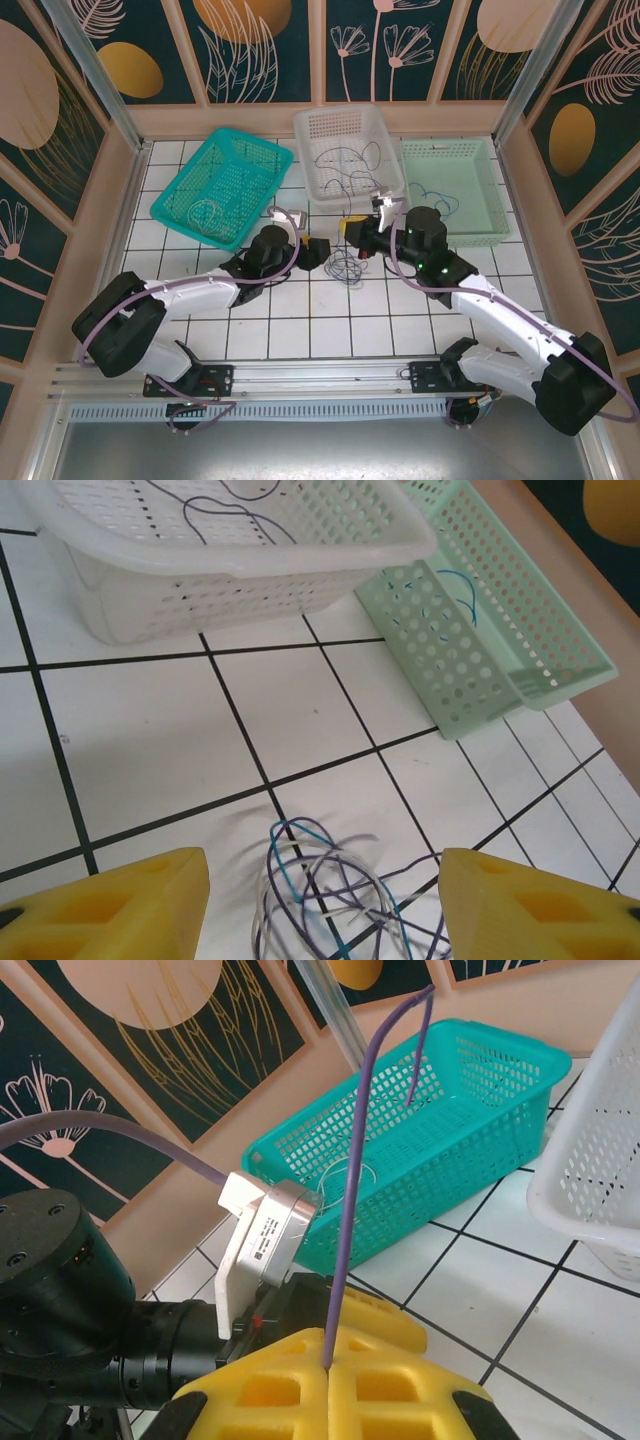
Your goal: Untangle the cables
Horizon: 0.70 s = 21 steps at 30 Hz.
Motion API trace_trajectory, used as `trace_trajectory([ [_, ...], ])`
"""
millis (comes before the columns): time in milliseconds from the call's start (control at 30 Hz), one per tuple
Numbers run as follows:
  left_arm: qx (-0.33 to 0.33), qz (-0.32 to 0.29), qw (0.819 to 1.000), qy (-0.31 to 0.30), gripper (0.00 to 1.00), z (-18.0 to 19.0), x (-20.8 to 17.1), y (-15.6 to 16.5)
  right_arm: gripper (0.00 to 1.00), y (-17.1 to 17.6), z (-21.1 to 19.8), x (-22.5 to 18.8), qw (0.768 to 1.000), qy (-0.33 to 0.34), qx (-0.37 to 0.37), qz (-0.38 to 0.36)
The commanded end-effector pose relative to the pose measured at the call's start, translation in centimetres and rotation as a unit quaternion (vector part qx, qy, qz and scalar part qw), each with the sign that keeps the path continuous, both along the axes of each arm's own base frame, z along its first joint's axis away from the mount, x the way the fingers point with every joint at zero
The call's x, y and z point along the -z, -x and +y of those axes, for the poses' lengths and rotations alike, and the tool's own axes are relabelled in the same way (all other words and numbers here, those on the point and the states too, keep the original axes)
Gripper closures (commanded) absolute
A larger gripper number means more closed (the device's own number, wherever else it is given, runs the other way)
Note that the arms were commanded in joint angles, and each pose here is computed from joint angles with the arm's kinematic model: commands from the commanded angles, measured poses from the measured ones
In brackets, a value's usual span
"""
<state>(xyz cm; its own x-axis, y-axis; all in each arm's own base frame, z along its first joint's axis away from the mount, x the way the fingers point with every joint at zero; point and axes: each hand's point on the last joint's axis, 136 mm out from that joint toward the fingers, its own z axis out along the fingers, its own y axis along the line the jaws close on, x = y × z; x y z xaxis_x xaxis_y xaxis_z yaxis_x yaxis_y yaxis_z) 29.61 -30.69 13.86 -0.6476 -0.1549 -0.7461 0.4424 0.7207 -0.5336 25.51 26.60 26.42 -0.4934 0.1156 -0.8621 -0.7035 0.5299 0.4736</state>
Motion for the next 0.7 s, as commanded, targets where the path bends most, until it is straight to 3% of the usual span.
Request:
trace_trajectory([
  [0,0.020,-0.025,0.999,0.025,0.38,-0.5,-1.3,0.6,1.00,0.2,-0.3,-2.2,1.000,-0.016,-0.001,-0.012],
  [367,0.021,-0.043,0.998,0.040,0.37,-0.1,-2.3,1.1,1.00,0.5,-1.3,-4.8,0.998,-0.036,0.015,-0.045],
  [667,0.112,-0.106,0.986,0.067,0.33,-2.8,-5.7,3.3,1.00,0.4,-0.9,-7.0,0.998,-0.038,0.002,-0.058],
])
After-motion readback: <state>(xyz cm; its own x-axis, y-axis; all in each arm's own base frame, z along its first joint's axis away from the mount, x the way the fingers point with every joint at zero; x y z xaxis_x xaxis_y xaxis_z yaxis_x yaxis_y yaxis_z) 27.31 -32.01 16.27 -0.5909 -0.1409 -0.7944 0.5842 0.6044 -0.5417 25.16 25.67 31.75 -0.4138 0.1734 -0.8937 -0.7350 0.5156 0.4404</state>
